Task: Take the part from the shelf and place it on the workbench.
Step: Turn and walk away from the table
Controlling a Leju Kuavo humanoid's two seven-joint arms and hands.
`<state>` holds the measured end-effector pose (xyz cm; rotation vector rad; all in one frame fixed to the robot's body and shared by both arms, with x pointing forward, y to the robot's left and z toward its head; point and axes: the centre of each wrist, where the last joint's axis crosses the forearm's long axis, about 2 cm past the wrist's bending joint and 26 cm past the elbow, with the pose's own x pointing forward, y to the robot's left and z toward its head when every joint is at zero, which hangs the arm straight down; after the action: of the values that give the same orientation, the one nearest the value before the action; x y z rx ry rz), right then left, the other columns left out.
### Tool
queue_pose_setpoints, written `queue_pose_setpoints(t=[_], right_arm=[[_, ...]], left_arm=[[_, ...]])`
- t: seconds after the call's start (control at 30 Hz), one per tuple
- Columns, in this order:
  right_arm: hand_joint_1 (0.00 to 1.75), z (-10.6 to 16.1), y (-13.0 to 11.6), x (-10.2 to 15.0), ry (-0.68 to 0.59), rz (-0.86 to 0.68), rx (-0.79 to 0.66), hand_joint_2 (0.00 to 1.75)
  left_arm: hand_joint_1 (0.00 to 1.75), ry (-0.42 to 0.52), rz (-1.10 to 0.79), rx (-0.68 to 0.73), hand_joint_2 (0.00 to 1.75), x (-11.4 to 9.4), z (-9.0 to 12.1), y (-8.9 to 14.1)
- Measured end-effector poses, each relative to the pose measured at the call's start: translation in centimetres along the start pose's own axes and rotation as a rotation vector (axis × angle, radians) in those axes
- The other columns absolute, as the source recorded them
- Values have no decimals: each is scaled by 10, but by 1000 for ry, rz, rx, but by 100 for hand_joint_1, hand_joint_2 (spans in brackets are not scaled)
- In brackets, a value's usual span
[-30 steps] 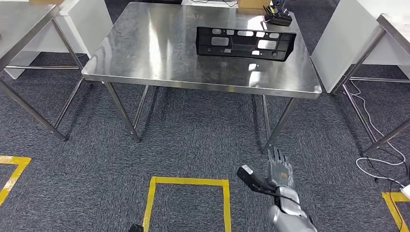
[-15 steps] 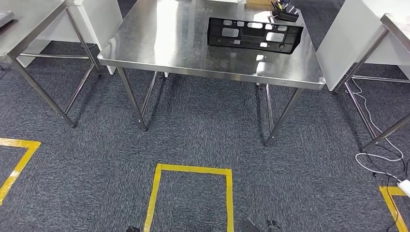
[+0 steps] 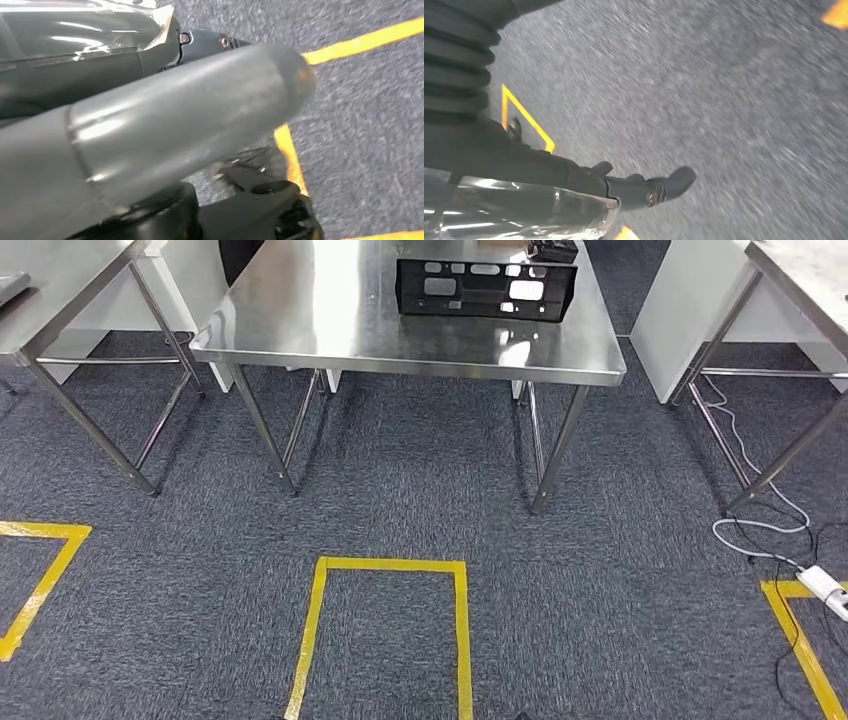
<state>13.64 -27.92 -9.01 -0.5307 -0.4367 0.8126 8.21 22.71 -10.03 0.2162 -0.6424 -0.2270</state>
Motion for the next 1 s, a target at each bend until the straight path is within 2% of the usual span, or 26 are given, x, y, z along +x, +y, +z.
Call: queue_pose_setpoints(t=[0.2,0.47,1.0], right_arm=[[0,6,14,-12,60,-48,52,175],[0,8,18,-18,83,-60,69,175],[0,9,21,-18,95,-65,79,175]], left_arm=[[0,-6,-13,-10,0,2,-2,2],[0,-15,-12,-13,0,8,-5,3],[0,-7,-12,-15,0,5,-3,2]])
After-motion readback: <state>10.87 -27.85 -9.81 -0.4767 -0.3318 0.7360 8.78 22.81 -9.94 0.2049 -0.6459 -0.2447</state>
